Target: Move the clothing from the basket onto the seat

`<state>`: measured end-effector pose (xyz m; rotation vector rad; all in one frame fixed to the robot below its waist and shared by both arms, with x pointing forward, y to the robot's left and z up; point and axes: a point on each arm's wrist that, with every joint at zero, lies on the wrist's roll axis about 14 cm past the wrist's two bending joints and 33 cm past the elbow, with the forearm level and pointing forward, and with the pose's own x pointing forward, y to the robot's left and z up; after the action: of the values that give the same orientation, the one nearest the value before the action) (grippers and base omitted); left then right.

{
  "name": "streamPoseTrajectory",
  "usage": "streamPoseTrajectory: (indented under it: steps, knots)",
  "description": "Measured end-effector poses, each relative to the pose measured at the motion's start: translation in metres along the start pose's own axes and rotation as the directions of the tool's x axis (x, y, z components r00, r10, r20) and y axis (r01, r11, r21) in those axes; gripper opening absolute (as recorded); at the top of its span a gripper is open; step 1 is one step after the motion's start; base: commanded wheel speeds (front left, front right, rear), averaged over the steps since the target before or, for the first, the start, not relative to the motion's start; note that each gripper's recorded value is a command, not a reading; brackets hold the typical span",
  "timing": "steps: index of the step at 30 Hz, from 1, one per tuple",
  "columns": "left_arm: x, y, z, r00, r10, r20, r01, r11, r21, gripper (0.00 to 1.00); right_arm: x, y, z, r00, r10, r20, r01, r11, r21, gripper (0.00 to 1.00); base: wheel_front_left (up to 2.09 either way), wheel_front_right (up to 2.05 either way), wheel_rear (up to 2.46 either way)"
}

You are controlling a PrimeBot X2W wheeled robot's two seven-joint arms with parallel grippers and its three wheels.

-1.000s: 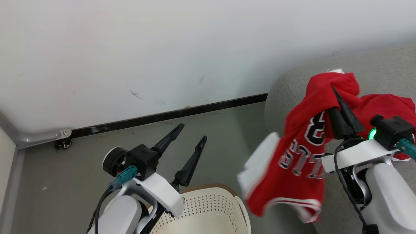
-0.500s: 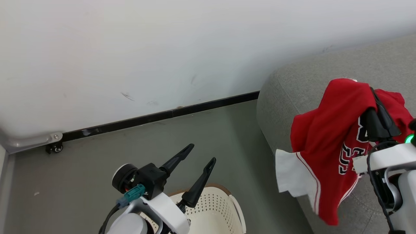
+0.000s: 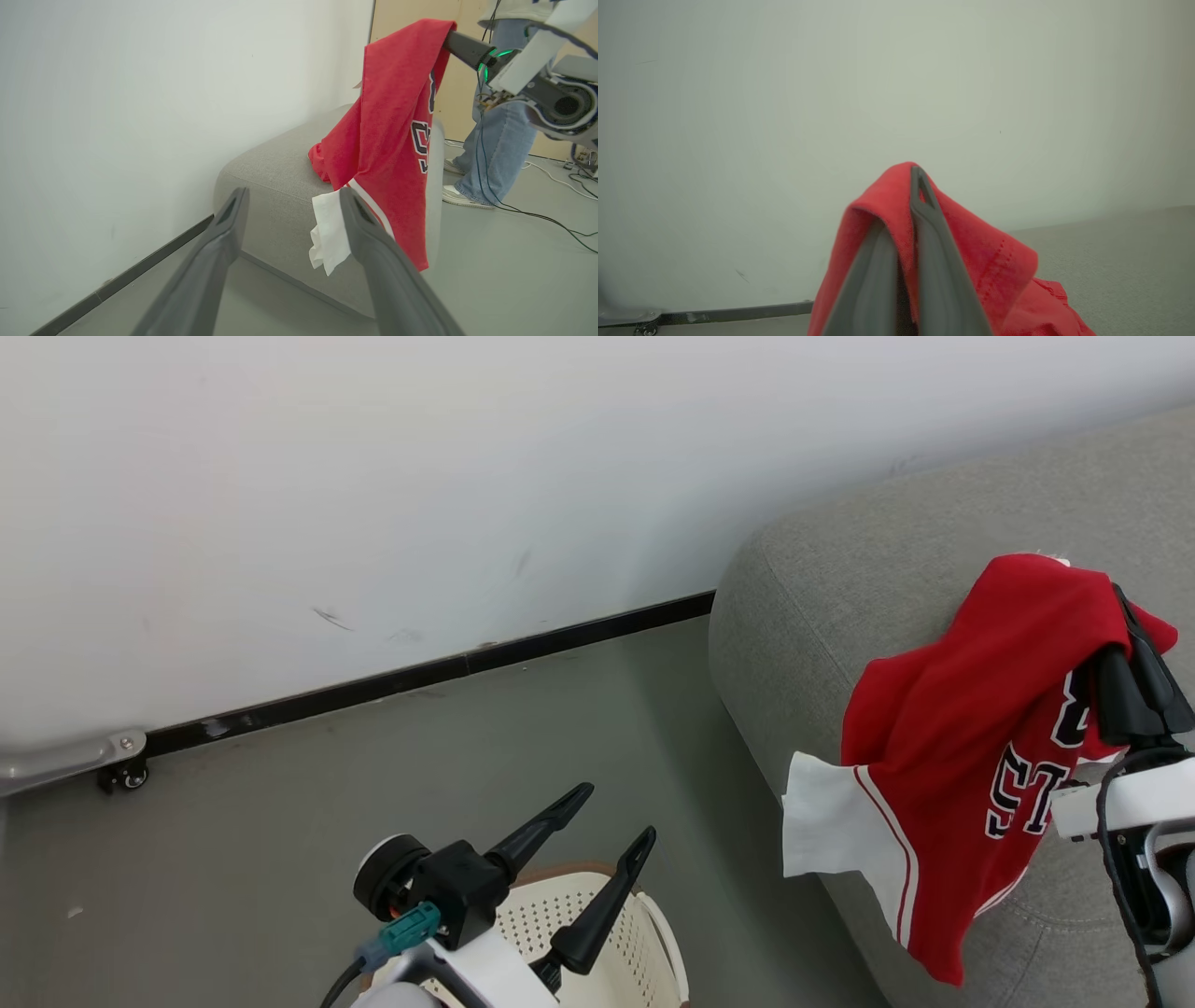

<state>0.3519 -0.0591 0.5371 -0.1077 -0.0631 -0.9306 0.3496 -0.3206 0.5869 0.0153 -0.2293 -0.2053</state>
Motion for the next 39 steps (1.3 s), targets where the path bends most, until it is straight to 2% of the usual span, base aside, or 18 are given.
streamPoseTrajectory:
  steps: [11,23,28,30,39]
  knots:
    - [0.01,-0.03,-0.003,0.996,-0.094,0.012,0.094,0.995,-0.042,1.0,-0.018,-0.025,0.002,0.998,-0.064,-0.02,0.064,0.998,-0.029,0.0,0.0,0.0,0.0]
    - [0.018,-0.039,-0.008,0.988,-0.154,0.007,0.154,0.987,-0.046,1.0,-0.021,-0.032,0.003,0.995,-0.08,-0.057,0.079,0.997,-0.027,0.0,0.0,0.0,0.0]
    - [0.021,-0.041,-0.009,0.986,-0.167,0.012,0.167,0.984,-0.054,1.0,0.001,-0.045,0.035,0.996,-0.086,0.0,0.085,0.994,-0.074,0.0,0.0,0.0,0.0]
    - [0.023,-0.038,-0.009,0.985,-0.17,0.013,0.171,0.984,-0.056,1.0,0.021,-0.058,0.07,0.991,-0.109,0.073,0.114,0.991,-0.067,0.0,0.0,0.0,0.0]
    - [0.029,-0.022,-0.005,0.987,-0.155,0.035,0.157,0.987,-0.045,1.0,0.054,-0.104,0.134,0.964,-0.207,0.166,0.222,0.972,-0.081,0.0,0.0,0.0,0.0]
